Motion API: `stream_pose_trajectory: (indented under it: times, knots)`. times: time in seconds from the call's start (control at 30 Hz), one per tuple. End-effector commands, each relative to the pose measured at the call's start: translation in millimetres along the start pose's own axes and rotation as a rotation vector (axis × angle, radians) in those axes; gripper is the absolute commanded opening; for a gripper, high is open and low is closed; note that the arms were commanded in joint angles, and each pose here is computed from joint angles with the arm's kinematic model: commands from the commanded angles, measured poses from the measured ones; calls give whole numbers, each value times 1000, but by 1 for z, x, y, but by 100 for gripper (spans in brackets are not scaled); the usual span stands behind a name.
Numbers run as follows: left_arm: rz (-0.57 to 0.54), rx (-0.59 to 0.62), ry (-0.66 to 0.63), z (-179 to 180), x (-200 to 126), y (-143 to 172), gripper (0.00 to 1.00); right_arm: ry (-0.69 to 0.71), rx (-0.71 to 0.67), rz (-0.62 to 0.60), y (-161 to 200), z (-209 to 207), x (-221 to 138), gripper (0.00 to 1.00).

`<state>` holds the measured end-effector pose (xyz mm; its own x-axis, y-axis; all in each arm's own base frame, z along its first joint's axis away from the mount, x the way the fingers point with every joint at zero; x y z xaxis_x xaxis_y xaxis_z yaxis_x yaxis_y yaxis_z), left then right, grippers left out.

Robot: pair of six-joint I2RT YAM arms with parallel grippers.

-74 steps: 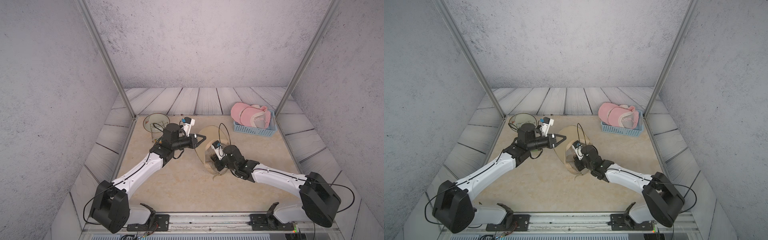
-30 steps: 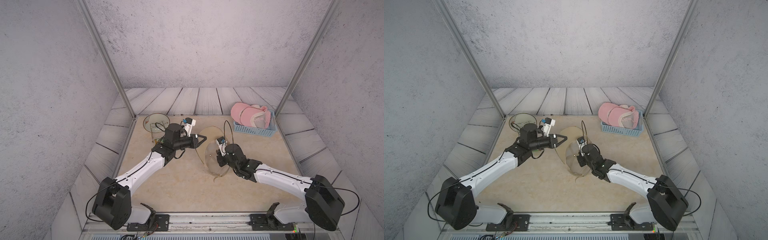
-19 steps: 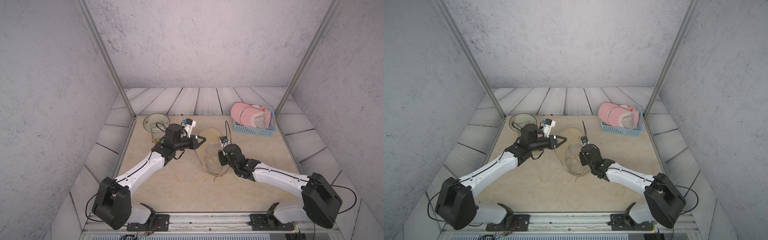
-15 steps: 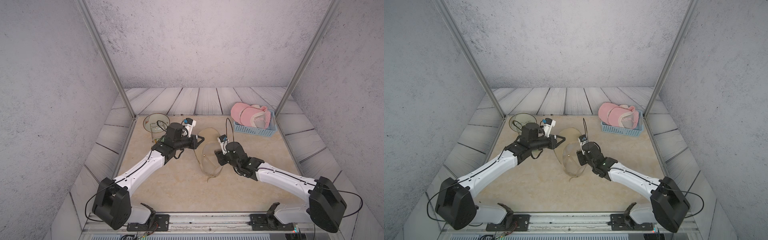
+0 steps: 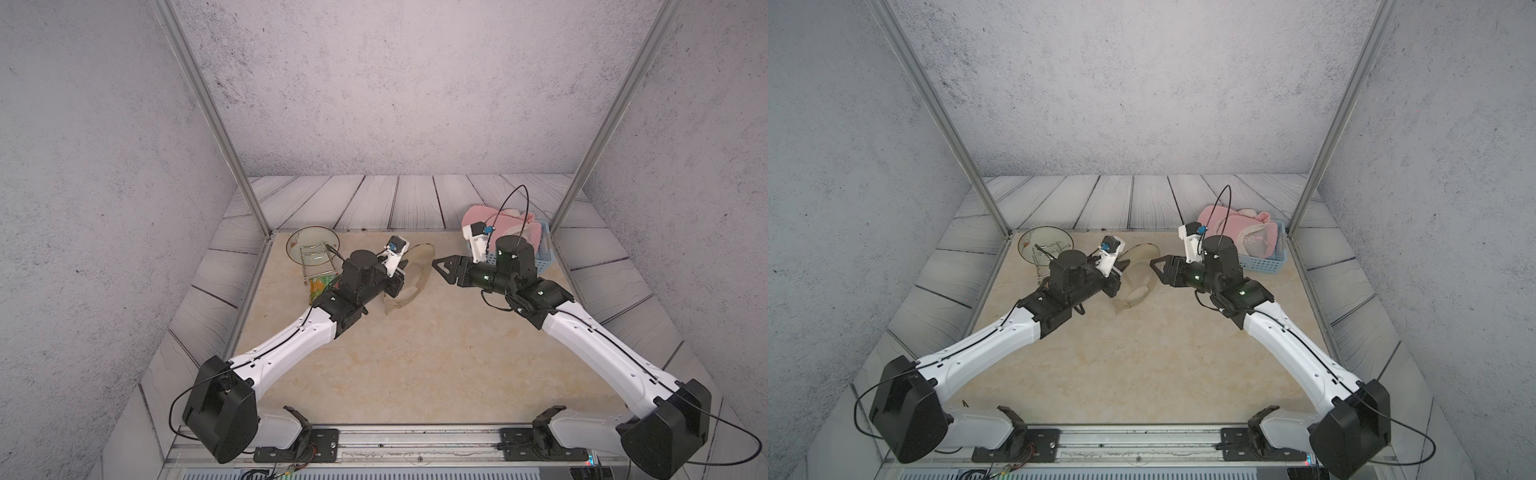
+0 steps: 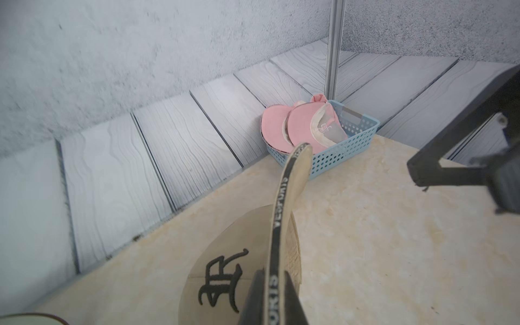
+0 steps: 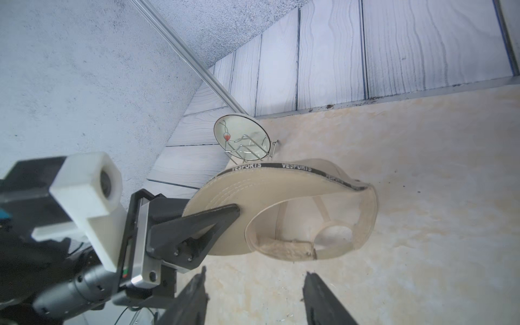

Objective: Turn the baseball cap inside out
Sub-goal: Turn over the baseball cap.

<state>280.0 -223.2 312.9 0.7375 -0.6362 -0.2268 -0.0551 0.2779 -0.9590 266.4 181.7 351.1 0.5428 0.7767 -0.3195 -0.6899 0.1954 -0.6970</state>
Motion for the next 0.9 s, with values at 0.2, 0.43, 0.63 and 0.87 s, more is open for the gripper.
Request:
stream_pose_trajectory:
  times: [0.2, 0.43, 0.63, 0.87]
  knots:
    - [-156, 354, -52, -24, 2, -16, 0, -165, 202, 31, -13, 14, 7, 60]
    - [-193, 458, -37, -42, -1, -15, 0, -120, 259, 27, -9, 1, 18, 59]
    - [-193, 548, -39, -52, -3, -10, 0, -113, 283, 22, -6, -7, 22, 56]
    - [-217, 612, -40, -61, -10, -13, 5, -74, 308, 46, 3, -24, 32, 36]
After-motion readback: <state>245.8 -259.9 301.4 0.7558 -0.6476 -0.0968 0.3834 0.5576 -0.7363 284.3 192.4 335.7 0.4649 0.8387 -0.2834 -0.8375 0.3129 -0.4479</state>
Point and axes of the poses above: each gripper's point midway between its finger pads, its own x axis out along the fingers, its own z axis along the line the jaws close on, y = z × x, the point moved 10 cm from there along -x, back along the fingers, and after that the axes turned 1 degree about -x, right-handed, at the moved point
